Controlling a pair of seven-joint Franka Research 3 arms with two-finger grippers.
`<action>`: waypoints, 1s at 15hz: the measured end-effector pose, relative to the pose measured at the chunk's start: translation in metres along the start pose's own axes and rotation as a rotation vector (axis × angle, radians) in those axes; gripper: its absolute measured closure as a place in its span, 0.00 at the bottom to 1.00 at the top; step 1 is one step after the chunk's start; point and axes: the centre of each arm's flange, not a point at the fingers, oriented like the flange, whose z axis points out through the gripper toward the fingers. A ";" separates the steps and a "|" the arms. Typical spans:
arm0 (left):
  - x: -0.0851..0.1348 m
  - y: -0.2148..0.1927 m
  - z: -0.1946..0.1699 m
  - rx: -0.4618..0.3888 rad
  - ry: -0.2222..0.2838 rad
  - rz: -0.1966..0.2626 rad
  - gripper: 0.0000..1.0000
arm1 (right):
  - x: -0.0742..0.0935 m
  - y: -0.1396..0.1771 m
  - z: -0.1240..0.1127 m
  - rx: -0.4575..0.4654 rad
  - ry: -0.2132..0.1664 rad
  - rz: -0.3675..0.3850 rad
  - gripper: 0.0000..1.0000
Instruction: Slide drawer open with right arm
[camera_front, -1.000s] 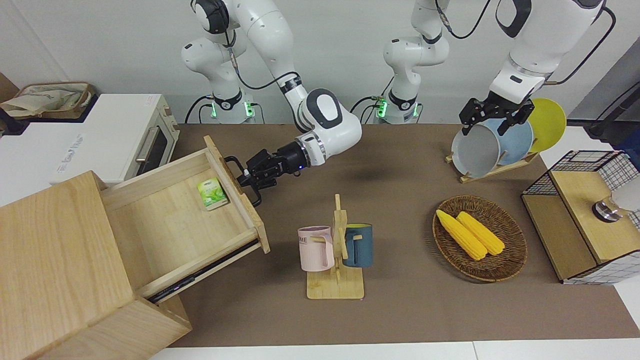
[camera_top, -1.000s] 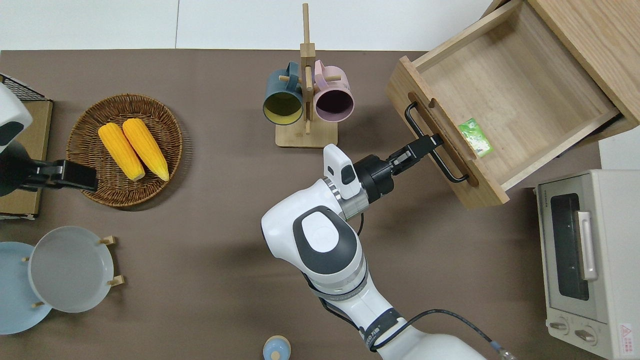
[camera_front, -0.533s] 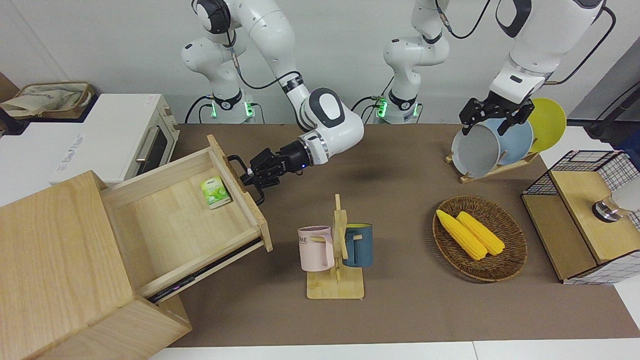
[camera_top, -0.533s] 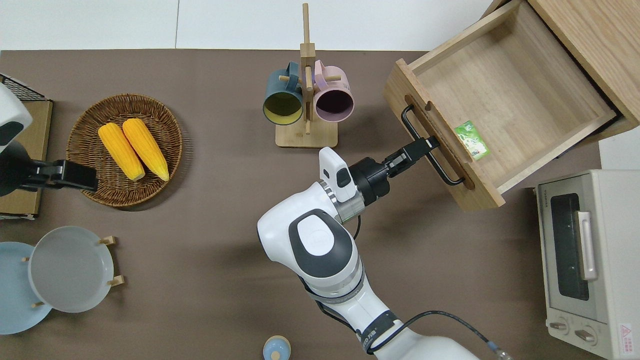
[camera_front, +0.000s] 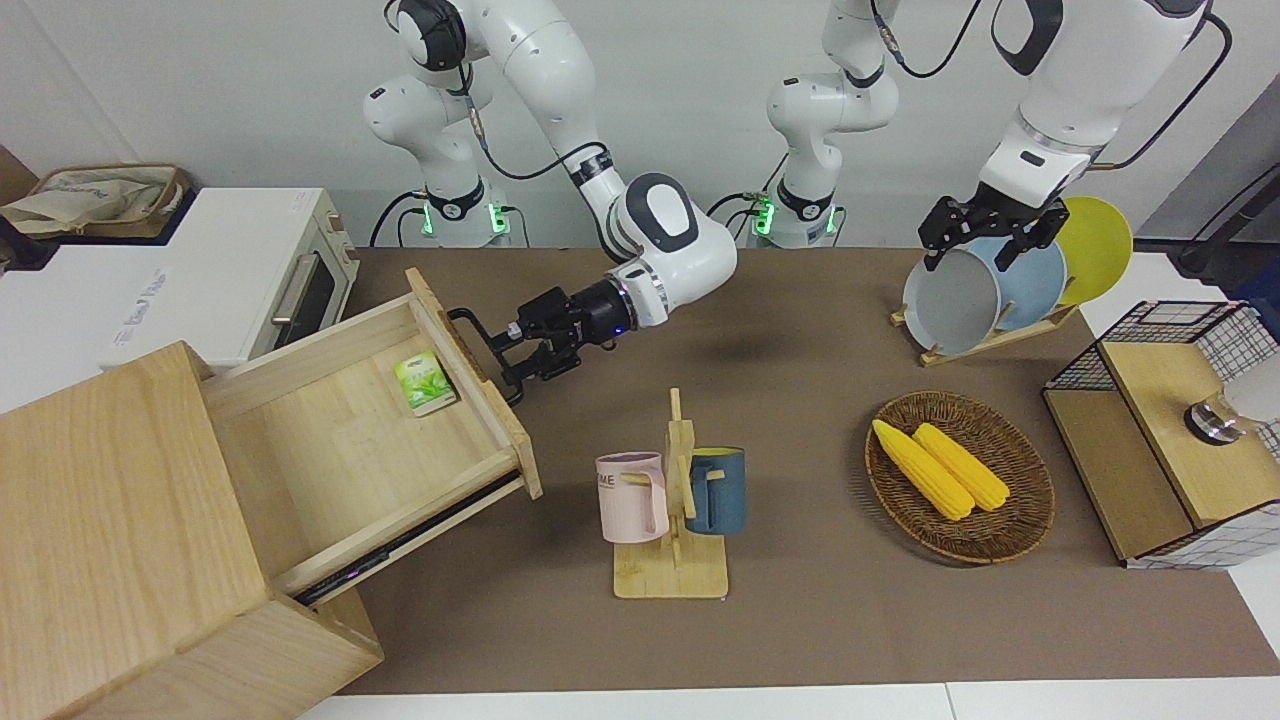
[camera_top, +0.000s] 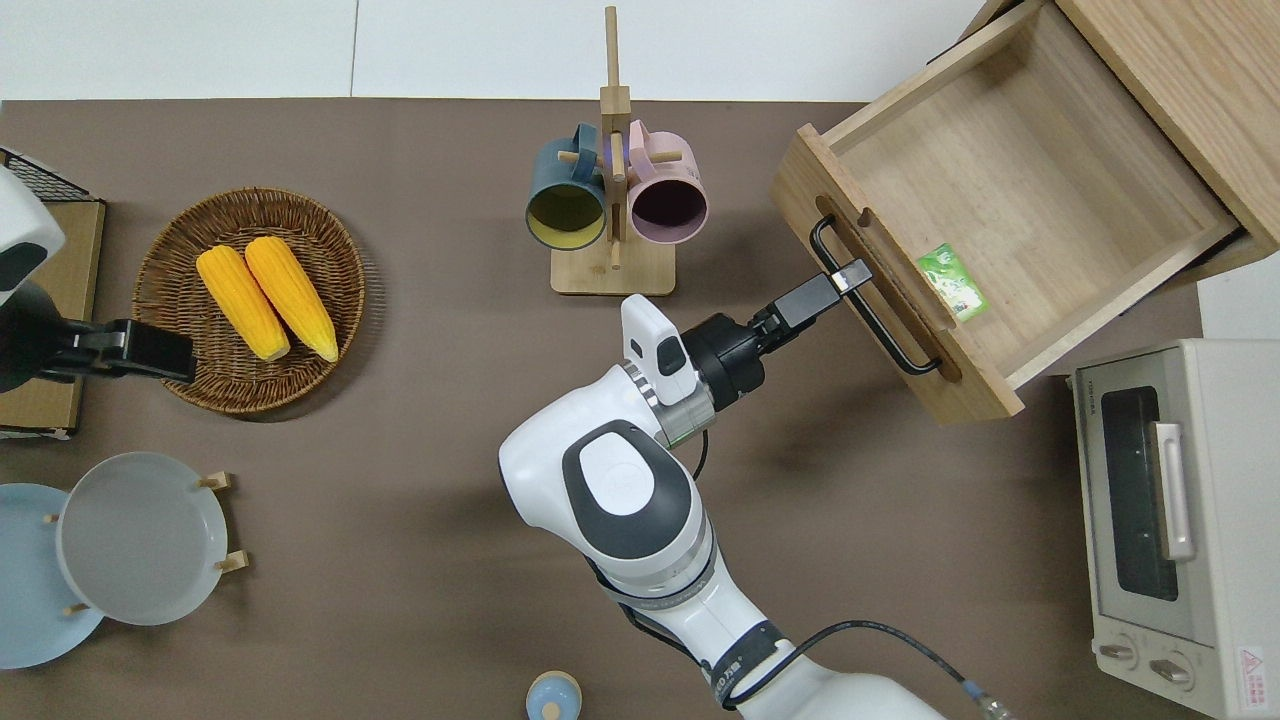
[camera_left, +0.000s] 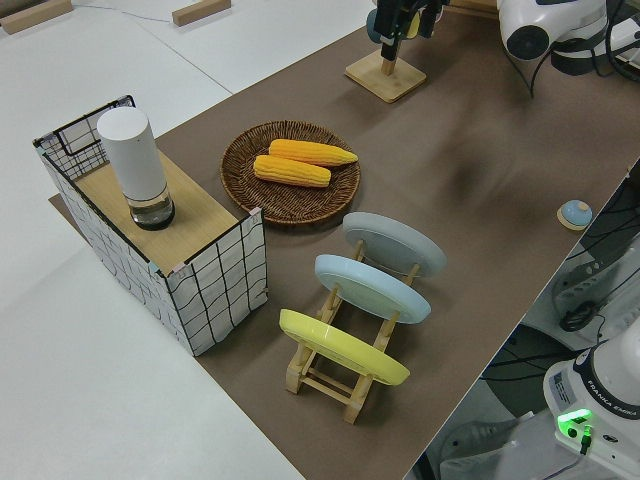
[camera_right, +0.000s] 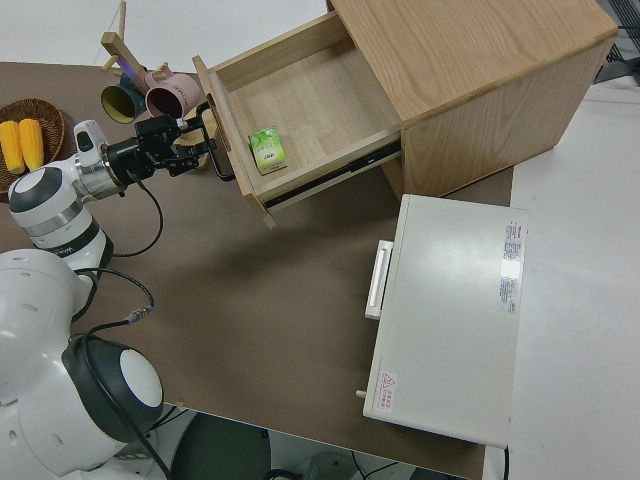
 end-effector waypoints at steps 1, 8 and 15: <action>0.000 0.000 0.000 0.000 0.000 0.000 0.00 | 0.000 -0.001 0.000 0.000 0.000 0.000 0.12; 0.000 0.000 0.000 0.000 0.000 0.000 0.00 | 0.003 0.003 -0.010 0.016 0.007 0.012 0.01; 0.000 0.000 0.000 0.000 0.000 0.000 0.00 | 0.006 0.015 -0.051 0.070 0.025 0.037 0.01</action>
